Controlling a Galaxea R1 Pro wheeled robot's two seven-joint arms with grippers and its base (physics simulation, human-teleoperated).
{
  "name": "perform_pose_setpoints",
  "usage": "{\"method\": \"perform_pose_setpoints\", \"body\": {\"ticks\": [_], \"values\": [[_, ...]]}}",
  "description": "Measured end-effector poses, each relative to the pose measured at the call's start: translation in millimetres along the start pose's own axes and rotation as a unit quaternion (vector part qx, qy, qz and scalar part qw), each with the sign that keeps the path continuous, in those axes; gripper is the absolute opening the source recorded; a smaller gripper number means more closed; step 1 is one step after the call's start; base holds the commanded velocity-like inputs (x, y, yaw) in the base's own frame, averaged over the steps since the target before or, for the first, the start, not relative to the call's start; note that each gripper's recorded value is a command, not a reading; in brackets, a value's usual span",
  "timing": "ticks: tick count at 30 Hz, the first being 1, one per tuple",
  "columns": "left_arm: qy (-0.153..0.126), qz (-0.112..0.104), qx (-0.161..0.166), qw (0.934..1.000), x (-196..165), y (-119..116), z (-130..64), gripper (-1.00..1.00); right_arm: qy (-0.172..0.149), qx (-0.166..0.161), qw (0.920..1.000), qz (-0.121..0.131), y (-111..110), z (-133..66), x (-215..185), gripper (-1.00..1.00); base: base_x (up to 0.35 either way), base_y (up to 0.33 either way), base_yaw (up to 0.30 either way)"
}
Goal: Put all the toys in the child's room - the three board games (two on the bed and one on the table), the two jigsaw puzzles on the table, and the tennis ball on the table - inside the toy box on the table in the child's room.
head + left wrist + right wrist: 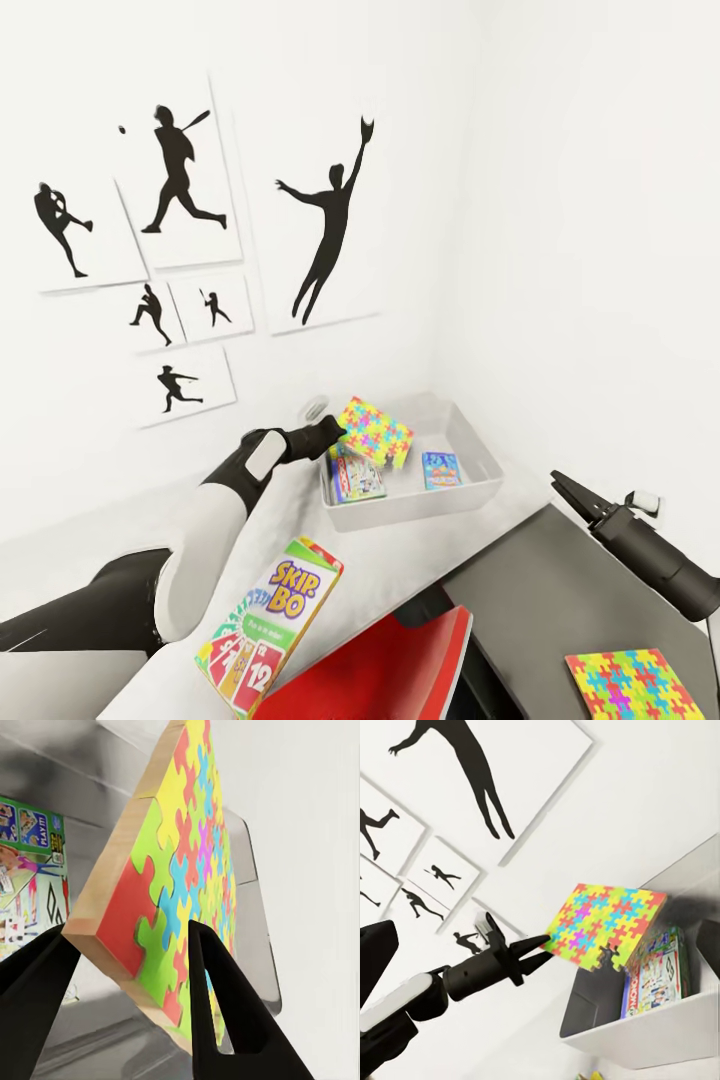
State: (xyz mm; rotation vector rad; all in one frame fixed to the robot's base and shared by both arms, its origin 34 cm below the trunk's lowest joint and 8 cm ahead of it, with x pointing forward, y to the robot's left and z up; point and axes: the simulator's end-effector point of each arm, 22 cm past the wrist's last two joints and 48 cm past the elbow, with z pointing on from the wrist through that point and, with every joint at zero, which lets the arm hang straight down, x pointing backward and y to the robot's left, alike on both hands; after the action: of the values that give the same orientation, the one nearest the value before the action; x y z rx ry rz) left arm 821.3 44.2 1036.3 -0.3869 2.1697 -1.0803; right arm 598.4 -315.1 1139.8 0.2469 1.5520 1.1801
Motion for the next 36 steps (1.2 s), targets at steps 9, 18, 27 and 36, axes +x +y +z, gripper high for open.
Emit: {"method": "perform_pose_setpoints", "body": {"ticks": [9, 18, 27, 36], "values": [[-0.006, 0.004, 0.006, 1.0, -9.0, -2.5, 1.2, -1.0, 0.003, 0.004, 1.0, 0.007, -7.6, -0.2, 2.9, 1.0, 0.0, 0.0, 0.0], [0.067, -0.036, 0.013, 0.997, 24.6, -0.2, 4.0, -1.0, 0.006, 0.009, 0.9999, 0.011, -13.9, 0.5, 6.6, 1.0, 0.0, 0.0, 0.0], [0.076, -0.043, 0.011, 0.9961, 31.1, 7.1, 8.2, -1.0, 0.01, 0.014, 0.9998, 0.015, -20.1, 1.2, 10.5, 1.0, 0.0, 0.0, 0.0], [0.076, -0.046, 0.008, 0.996, 33.1, 14.7, 12.8, -1.0, 0.013, 0.019, 0.9996, 0.019, -26.6, 1.6, 14.5, 1.0, 0.0, 0.0, 0.0]]}}
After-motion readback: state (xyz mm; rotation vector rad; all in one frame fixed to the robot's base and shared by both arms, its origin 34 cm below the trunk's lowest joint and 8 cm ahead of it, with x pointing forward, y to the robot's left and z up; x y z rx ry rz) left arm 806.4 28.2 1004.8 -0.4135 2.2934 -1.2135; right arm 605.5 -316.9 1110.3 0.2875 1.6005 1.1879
